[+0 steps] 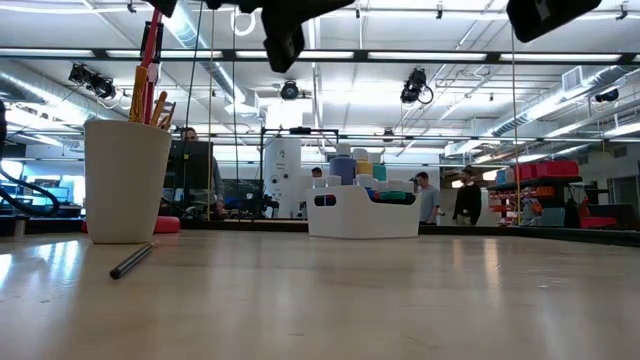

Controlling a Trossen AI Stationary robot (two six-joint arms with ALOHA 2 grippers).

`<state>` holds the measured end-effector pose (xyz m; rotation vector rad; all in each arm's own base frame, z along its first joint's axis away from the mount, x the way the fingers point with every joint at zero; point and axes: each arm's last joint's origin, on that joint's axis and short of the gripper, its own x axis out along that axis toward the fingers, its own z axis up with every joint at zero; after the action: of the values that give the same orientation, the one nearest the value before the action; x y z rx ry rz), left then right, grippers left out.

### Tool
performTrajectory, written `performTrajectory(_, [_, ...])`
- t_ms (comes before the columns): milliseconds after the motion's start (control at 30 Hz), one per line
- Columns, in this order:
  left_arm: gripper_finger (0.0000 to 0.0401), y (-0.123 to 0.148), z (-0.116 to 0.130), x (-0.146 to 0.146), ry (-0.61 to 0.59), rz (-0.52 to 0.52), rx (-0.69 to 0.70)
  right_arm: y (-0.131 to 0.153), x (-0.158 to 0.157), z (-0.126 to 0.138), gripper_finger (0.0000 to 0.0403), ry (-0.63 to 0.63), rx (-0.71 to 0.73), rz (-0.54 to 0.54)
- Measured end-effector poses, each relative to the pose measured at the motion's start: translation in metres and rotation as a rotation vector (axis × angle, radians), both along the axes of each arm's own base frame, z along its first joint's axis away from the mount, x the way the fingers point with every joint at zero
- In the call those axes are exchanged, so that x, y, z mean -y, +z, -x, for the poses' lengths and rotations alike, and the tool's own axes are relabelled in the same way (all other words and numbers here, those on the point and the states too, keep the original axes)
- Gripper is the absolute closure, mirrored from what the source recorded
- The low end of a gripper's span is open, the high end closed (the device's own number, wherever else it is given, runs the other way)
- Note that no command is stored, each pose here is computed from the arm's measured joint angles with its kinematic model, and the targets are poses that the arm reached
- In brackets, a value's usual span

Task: Pick & Place Paint Supplies
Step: Put the silver paint brush into the white cup

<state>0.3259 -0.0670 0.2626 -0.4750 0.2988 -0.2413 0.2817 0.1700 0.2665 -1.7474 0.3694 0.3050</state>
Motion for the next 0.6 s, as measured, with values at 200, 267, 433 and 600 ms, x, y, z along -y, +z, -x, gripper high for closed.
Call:
performTrajectory(200, [0.0247,-0.015,-0.008,0.005,-0.092,0.058,-0.053,0.0,0.0,0.0,0.0403,-0.007,0.003,-0.001])
performTrajectory(267, [0.0247,-0.019,-0.008,0.007,-0.107,0.063,-0.07,0.0,0.0,0.0,0.0403,-0.01,0.003,-0.007])
performTrajectory(433, [0.0247,-0.018,-0.007,0.012,-0.123,0.063,-0.062,0.0,0.003,-0.002,0.0403,-0.025,0.005,-0.022])
performTrajectory(600, [0.0247,-0.016,-0.006,0.015,-0.134,0.066,-0.052,0.002,0.011,-0.007,0.0403,-0.088,0.034,-0.03])
